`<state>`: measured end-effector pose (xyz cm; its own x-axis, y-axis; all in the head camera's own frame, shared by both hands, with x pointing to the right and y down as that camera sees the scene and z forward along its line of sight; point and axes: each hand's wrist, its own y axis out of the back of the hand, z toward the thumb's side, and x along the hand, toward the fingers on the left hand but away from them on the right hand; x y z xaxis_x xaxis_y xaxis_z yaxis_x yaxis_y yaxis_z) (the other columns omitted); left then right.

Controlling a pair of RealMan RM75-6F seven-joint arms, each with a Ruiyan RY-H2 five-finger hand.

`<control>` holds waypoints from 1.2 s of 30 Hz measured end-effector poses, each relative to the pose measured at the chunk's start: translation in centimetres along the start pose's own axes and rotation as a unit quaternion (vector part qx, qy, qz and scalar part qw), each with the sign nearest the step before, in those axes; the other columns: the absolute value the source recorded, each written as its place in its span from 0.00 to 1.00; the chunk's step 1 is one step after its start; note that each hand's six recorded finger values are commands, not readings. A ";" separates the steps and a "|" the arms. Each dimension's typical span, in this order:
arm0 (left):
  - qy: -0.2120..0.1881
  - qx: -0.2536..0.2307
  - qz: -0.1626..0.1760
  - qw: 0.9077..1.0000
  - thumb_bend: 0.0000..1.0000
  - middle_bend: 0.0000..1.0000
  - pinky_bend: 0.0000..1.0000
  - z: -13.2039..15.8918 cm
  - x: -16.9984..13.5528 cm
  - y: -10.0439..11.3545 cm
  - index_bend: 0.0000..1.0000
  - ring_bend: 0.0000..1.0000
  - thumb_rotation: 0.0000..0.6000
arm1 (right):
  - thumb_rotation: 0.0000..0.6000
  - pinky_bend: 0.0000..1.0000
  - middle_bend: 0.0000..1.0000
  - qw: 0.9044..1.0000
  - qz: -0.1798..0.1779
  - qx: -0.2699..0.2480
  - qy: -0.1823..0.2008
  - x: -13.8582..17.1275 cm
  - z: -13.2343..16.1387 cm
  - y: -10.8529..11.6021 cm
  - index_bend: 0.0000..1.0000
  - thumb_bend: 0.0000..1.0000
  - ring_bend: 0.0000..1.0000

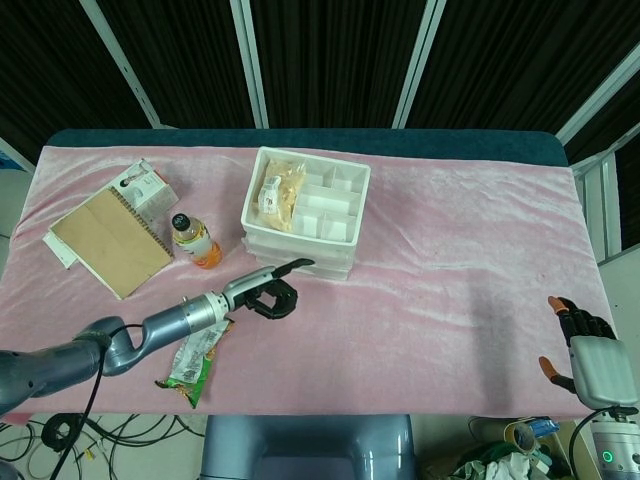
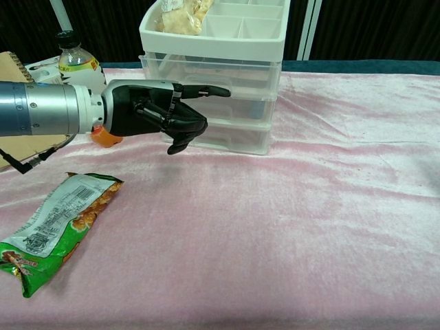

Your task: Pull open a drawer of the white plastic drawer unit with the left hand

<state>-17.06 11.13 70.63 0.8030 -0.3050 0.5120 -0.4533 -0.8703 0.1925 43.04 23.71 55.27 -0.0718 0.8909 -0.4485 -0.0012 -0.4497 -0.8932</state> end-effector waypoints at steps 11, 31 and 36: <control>0.005 0.012 -0.015 1.000 0.47 0.69 0.69 -0.4 -0.9 -0.6 0.00 0.67 1.00 | 1.00 0.20 0.12 1.000 0.000 0.001 0.000 0.0 0.0 0.0 0.14 0.19 0.19; 0.000 0.036 -0.046 0.998 0.47 0.70 0.69 -0.4 -2.3 -2.2 0.00 0.67 1.00 | 1.00 0.20 0.12 1.000 0.000 0.003 -0.001 0.0 0.1 -0.1 0.14 0.19 0.19; -0.008 0.045 -0.059 0.997 0.47 0.70 0.69 -0.4 -3.7 -2.4 0.00 0.67 1.00 | 1.00 0.20 0.12 1.000 0.000 0.003 -0.002 0.0 0.0 -0.1 0.14 0.19 0.19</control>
<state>-19.06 14.53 68.61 0.8553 -0.2031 0.4768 -0.3190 -0.9314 0.1755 42.99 23.75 55.34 -0.0748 0.8906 -0.4485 -0.0079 -0.4503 -0.8929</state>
